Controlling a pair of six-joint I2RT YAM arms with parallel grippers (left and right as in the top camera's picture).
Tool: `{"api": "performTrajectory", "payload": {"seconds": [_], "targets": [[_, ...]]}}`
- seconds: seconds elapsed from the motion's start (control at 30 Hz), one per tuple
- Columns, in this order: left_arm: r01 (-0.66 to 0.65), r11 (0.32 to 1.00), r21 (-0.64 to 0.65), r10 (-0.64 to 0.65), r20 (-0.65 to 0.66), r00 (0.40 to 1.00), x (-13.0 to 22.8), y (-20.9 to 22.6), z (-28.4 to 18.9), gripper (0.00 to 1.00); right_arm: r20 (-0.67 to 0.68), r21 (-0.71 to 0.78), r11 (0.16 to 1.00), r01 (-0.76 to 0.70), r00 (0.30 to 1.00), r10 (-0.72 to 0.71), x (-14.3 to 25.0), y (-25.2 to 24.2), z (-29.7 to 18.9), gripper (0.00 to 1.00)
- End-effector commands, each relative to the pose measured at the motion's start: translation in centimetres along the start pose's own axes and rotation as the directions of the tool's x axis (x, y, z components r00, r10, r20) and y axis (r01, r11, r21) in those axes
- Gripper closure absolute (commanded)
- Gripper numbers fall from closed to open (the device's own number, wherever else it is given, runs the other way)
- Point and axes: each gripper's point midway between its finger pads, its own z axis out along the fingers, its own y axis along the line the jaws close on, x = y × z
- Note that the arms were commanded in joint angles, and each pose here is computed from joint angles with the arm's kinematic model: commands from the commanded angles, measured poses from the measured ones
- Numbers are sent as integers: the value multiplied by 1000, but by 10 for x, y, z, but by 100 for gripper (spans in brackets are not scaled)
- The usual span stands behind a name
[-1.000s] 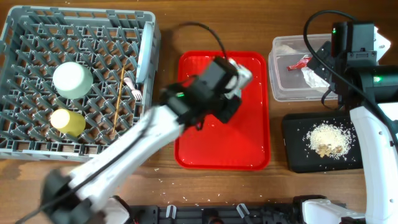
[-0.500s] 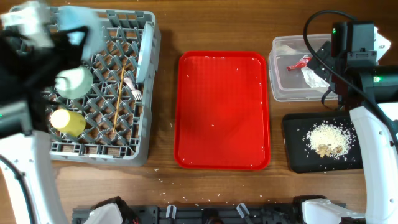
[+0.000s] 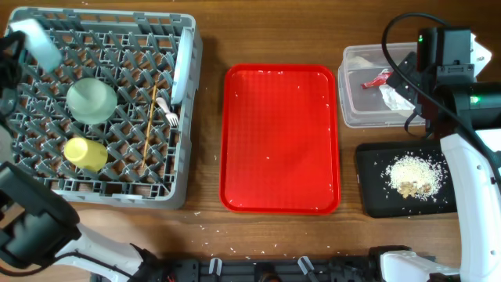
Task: Sort waste into correct bins and load items into the dishwasher rack
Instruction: 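Carry the bowl to the rack and place it upside down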
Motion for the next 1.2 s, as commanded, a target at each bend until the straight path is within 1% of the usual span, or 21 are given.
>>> {"api": "performTrajectory", "payload": {"seconds": [0.0, 0.03, 0.2, 0.37, 0.43, 0.53, 0.6, 0.67, 0.83, 0.93, 1.03, 1.1, 1.17], "targets": [[52, 996, 71, -51, -4, 999, -7, -3, 9, 96, 18, 13, 1000, -3, 1000, 2, -5, -2, -1, 0], [46, 995, 83, -46, -6, 999, -6, -1, 14, 96, 18, 13, 1000, -3, 1000, 3, -5, -2, -1, 0], [66, 996, 58, -66, -8, 998, 7, 22, 42, 96, 18, 13, 1000, -3, 1000, 3, -5, -2, -1, 0], [84, 995, 61, -81, -52, 995, 24, 28, 59, 96, 18, 13, 1000, -3, 1000, 3, -5, -2, -1, 0], [83, 994, 73, -77, -84, 994, 36, 22, 69, 96, 18, 13, 1000, -3, 1000, 3, -5, -2, -1, 0], [69, 992, 106, -51, -160, 986, 67, 5, 94, 96, 18, 13, 1000, -3, 1000, 3, -5, -2, -1, 0], [9, 991, 137, 19, -202, 979, 90, -7, 111, 96, 18, 13, 1000, -3, 1000, 3, -5, -2, -1, 0], [-6, 991, 136, 33, -200, 979, 101, -13, 125, 96, 18, 13, 1000, -3, 1000, 3, -5, -2, -1, 0], [4, 993, 118, 19, -198, 980, 106, -7, 131, 96, 18, 13, 1000, -3, 1000, 3, -5, -2, -1, 0], [27, 995, 93, -7, -208, 978, 111, 13, 136, 96, 18, 13, 1000, -3, 1000, 3, -5, -2, -1, 0], [12, 997, 74, 4, -217, 976, 117, 31, 138, 96, 18, 13, 1000, -3, 1000, 3, -5, -2, -1, 0], [26, 998, 53, -14, -203, 979, 110, 39, 133, 96, 18, 13, 1000, -3, 1000, 3, -5, -2, -1, 0], [26, 999, 46, -18, -175, 984, 95, 46, 123, 96, 18, 13, 1000, -3, 1000, 3, -5, -2, -1, 0]]}}
